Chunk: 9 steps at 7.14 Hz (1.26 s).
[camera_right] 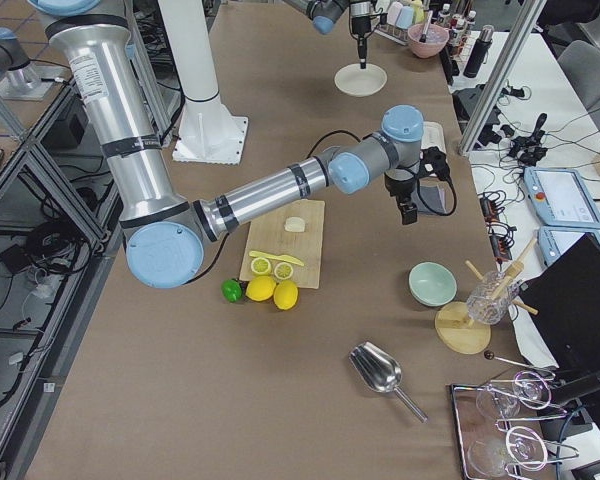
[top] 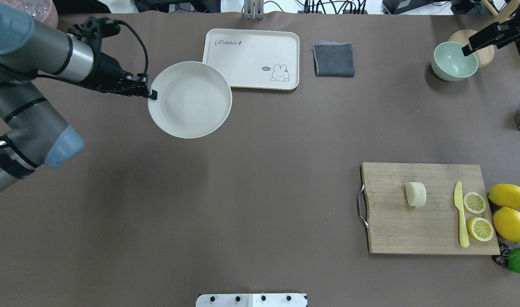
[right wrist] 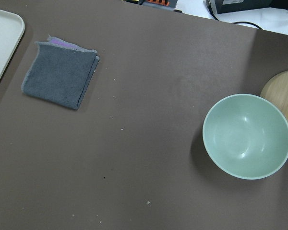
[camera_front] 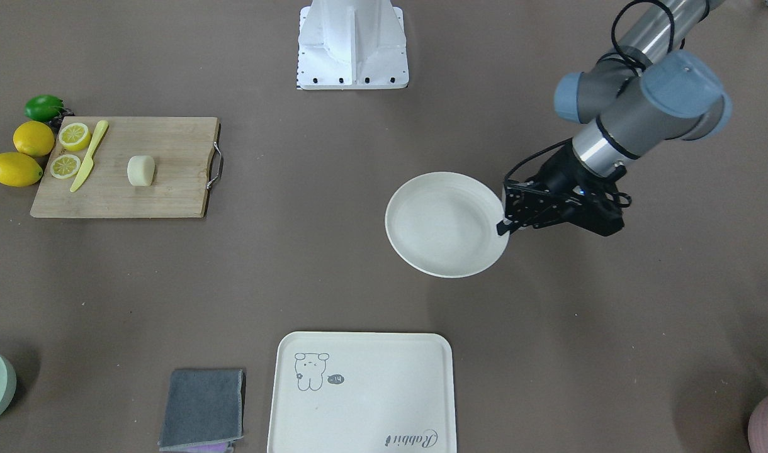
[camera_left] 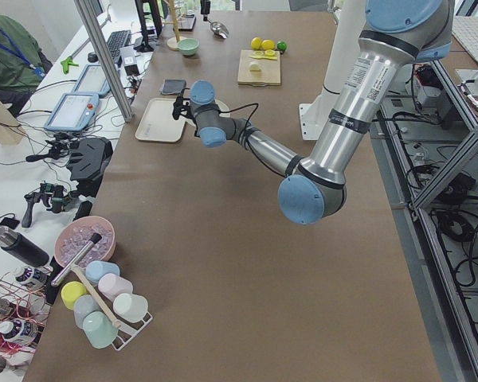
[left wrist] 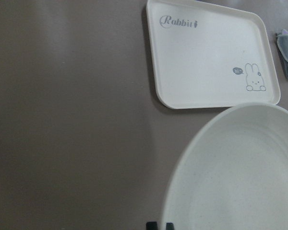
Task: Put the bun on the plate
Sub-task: 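Carry the plate to the table center and release it with the left gripper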
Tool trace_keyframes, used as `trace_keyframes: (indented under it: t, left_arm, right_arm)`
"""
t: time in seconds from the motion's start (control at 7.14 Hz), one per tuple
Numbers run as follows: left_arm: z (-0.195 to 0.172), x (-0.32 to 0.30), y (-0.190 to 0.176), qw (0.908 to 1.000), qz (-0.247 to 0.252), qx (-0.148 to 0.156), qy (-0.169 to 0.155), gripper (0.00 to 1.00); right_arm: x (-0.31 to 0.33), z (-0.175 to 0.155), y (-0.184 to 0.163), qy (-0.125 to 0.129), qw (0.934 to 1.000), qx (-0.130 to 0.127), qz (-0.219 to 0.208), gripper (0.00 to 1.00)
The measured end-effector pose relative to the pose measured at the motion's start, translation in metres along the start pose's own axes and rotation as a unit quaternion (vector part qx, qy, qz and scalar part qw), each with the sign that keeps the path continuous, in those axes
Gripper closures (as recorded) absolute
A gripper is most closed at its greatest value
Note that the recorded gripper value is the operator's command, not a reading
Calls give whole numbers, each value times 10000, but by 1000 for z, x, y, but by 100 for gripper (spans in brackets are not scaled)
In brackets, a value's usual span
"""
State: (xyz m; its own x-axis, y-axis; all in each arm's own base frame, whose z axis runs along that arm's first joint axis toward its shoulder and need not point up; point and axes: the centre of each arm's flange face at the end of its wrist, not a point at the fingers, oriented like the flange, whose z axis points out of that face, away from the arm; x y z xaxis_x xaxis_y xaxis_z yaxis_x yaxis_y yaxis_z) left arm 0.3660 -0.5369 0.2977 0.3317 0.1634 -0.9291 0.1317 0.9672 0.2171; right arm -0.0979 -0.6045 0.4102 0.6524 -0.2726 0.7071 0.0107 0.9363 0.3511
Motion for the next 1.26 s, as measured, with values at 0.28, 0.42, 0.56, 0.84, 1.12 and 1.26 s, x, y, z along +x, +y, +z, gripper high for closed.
trace_keyframes:
  t: [0.28, 0.42, 0.56, 0.84, 1.12, 1.26]
  left_arm:
    - [53, 47, 48, 10000, 51, 64, -14, 100]
    - [74, 65, 71, 9999, 85, 68, -12, 100]
    - [89, 76, 90, 9999, 128, 52, 2, 100]
    - [113, 79, 113, 9998, 183, 5, -6, 4]
    - [125, 72, 119, 9997, 244, 21, 77, 3]
    - [126, 69, 120, 9995, 268, 45, 129, 3]
  right_arm:
    - [-1, 0, 0, -3, 10000, -2, -3, 0]
    - [0, 1, 1, -1, 10000, -9, -3, 0]
    - [0, 2, 2, 4, 10000, -20, -9, 0]
    - [-2, 6, 6, -18, 10000, -10, -92, 0]
    - [5, 17, 23, -83, 9996, 113, -264, 0]
    - [7, 21, 27, -109, 9993, 157, -327, 0]
